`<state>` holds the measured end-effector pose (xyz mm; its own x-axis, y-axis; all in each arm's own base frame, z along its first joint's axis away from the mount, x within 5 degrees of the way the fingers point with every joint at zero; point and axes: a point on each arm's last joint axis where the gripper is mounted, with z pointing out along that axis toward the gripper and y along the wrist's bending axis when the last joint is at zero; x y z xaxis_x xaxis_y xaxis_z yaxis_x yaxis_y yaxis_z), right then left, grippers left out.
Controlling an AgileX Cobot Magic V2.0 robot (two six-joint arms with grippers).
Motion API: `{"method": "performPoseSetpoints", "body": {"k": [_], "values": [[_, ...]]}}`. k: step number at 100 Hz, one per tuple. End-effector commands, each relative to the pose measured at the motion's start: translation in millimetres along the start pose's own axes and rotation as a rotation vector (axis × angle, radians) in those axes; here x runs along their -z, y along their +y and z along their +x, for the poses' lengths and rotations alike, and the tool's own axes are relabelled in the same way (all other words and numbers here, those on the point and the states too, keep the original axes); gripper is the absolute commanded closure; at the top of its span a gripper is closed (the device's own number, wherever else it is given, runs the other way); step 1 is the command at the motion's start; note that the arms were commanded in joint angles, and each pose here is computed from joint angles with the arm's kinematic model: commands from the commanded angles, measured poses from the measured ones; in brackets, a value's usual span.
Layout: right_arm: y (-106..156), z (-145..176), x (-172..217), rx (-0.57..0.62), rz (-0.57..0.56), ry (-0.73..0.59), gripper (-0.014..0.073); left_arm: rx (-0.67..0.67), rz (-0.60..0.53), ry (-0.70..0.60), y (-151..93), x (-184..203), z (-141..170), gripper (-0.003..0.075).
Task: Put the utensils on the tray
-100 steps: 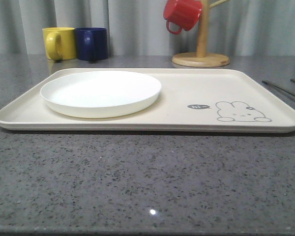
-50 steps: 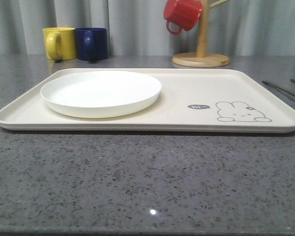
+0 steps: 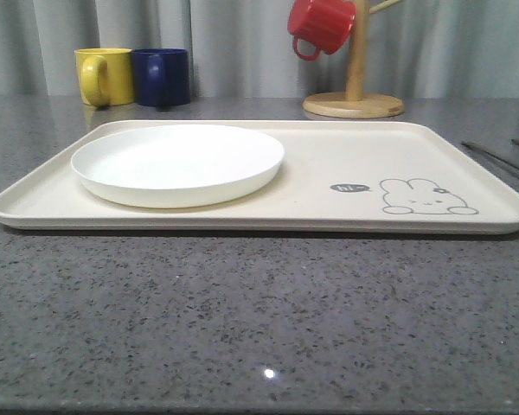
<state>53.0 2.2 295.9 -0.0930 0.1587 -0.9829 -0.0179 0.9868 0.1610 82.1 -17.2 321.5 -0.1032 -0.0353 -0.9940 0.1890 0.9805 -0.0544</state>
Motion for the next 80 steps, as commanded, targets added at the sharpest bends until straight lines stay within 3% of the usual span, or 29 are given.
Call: {"method": "performPoseSetpoints", "body": {"k": [1,15,27,46,53,72,80], "values": [[5,-33,-9,-0.005,0.020,0.121,0.0663,0.003,-0.027,-0.095,2,2,-15,0.0738],[11,-65,-37,-0.006,0.046,0.319,0.0663,0.003,-0.027,-0.095,2,2,-15,0.0738],[13,-84,-63,-0.011,0.051,0.364,0.0663,0.003,-0.027,-0.095,2,2,-15,0.0738],[12,-82,-99,-0.013,0.064,0.440,0.0640,0.003,-0.027,-0.095,2,2,-15,0.0738],[11,-75,-108,-0.014,0.072,0.490,0.0573,0.003,-0.027,-0.095,2,2,-15,0.0738],[9,-65,-123,-0.017,0.083,0.566,0.0250,0.003,-0.027,-0.095,2,2,-15,0.0738],[10,-63,-126,-0.029,0.079,0.576,0.0193,0.003,-0.027,-0.095,2,2,-15,0.0738]]}}
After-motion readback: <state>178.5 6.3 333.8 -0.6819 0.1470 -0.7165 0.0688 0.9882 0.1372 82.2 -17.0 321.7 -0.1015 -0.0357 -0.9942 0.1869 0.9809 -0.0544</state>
